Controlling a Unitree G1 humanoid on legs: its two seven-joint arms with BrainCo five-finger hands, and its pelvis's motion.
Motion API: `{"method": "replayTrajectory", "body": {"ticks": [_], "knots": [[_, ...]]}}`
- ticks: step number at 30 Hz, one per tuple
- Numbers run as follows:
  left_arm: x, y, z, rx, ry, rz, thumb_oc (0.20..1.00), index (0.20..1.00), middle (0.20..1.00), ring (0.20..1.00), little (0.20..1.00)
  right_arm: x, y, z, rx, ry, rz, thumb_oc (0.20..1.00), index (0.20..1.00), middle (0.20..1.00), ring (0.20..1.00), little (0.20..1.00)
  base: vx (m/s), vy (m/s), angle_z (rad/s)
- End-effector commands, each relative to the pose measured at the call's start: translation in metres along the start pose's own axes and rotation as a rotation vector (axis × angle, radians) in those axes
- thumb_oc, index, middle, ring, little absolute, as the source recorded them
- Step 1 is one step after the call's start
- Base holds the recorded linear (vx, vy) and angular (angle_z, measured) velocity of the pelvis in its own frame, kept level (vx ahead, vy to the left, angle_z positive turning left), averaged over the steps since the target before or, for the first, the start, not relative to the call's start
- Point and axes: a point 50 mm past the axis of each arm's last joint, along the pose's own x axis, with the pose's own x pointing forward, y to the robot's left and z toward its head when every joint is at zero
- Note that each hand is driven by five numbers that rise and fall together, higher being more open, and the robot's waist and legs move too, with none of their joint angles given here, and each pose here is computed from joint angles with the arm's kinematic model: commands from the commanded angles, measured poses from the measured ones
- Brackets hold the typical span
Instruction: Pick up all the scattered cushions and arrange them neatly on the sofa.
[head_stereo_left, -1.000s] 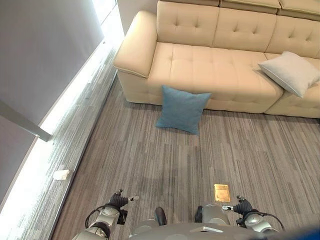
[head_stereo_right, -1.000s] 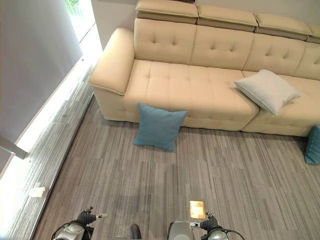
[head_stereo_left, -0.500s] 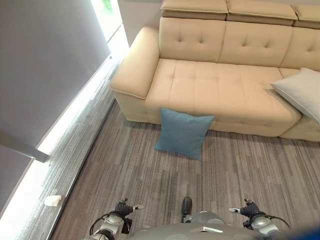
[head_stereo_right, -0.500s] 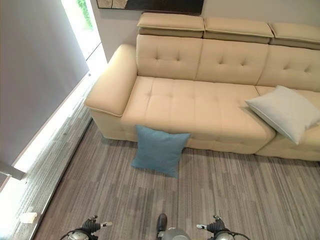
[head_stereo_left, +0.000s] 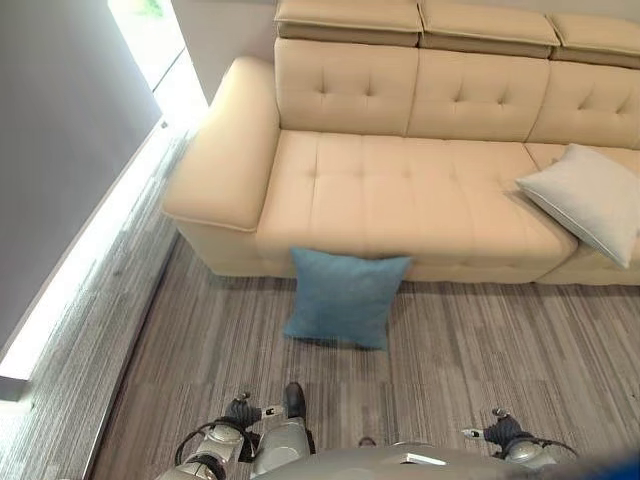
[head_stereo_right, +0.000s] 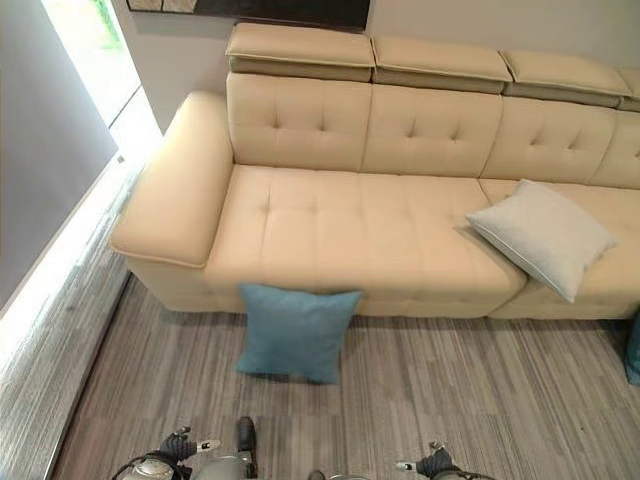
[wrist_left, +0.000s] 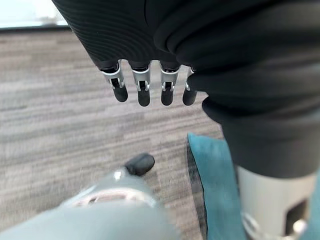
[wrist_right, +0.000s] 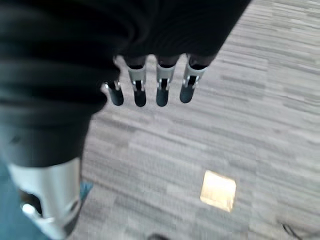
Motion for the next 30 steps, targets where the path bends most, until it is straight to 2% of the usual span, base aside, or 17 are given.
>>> {"method": "replayTrajectory", "body": {"ticks": [1,10,19,23,30], "knots": [[0.001,0.004,0.004,0.026,-0.022,0.006,1.0,1.0,1.0,1.0,1.0,0.004,-0.011,0.026,-0.04,-0.089,-0.036,1.0,1.0,1.0,1.0,1.0,0.07,0.153,-0.21],[0.0,0.017,-0.004,0.025,0.003,0.038,1.0,1.0,1.0,1.0,1.0,0.005,-0.02,0.044,-0.074,-0.148,-0.062,1.0,1.0,1.0,1.0,1.0,0.12,0.033,-0.15],[-0.001,0.009,-0.007,0.039,0.008,0.011,1.0,1.0,1.0,1.0,1.0,0.005,-0.023,0.033,-0.064,-0.125,-0.079,1.0,1.0,1.0,1.0,1.0,0.06,-0.114,0.03],[0.001,0.005,0.006,0.044,-0.032,0.001,1.0,1.0,1.0,1.0,1.0,0.005,-0.027,0.032,-0.03,-0.122,-0.092,1.0,1.0,1.0,1.0,1.0,-0.07,-0.109,0.22],[0.001,-0.003,0.008,0.041,-0.029,-0.017,1.0,1.0,1.0,1.0,1.0,0.005,-0.028,0.029,0.022,-0.104,-0.092,1.0,1.0,1.0,1.0,1.0,0.14,0.12,-0.27]]}}
